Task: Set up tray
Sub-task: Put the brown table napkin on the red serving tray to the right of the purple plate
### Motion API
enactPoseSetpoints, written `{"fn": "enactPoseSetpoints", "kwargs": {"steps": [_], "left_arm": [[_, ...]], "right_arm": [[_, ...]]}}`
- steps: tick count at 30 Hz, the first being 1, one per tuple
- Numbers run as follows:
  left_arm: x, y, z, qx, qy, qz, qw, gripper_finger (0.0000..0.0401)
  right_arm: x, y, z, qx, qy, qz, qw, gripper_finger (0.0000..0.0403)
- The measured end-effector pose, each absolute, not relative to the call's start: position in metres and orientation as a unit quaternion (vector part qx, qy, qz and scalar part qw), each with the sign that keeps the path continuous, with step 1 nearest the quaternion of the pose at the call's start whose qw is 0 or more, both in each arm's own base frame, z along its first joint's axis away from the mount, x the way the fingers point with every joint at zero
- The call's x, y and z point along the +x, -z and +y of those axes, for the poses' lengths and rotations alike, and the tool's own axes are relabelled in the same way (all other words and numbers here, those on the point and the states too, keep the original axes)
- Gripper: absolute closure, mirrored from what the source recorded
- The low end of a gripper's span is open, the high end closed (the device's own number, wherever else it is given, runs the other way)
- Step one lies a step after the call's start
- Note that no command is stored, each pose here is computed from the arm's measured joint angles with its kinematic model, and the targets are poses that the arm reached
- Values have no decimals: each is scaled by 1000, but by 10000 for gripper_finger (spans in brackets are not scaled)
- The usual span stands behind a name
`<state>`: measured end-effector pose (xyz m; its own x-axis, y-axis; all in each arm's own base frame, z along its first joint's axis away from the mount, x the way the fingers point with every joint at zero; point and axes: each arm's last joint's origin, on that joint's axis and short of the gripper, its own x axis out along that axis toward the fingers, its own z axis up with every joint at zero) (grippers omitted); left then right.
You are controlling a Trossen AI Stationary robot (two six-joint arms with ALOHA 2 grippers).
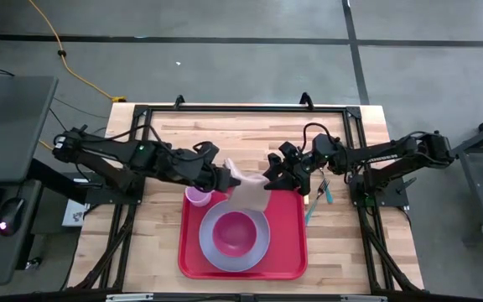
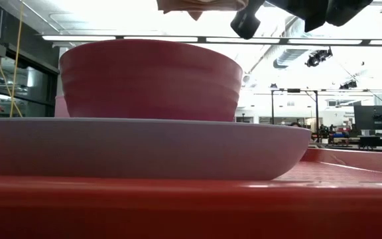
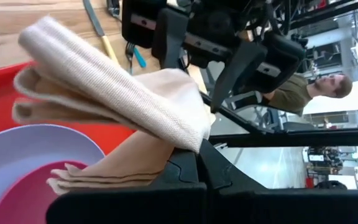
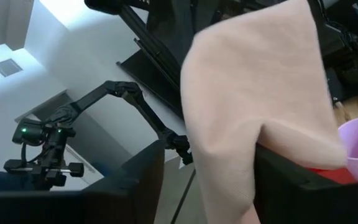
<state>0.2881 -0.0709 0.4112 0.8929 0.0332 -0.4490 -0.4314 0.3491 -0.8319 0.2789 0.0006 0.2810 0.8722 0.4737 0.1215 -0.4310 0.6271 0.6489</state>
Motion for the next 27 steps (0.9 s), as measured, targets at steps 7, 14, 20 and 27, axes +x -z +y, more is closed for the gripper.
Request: {"fn": "enactPoseSetpoints", "kwargs": {"steps": [7, 14, 20, 27], "left_arm": [[288, -411, -71, -551, -145, 181, 802, 391], [288, -411, -71, -550, -144, 186, 801, 391], [287, -410, -72, -549, -142, 195, 800, 391], [287, -409, -72, -547, -138, 200, 801, 364]], "right_arm": [[279, -281, 1, 349, -252, 29, 902, 275], [279, -281, 1, 341, -256, 28, 904, 367], [278, -282, 0, 344, -259, 26, 902, 392], [278, -282, 0, 346, -259, 27, 901, 400]]}}
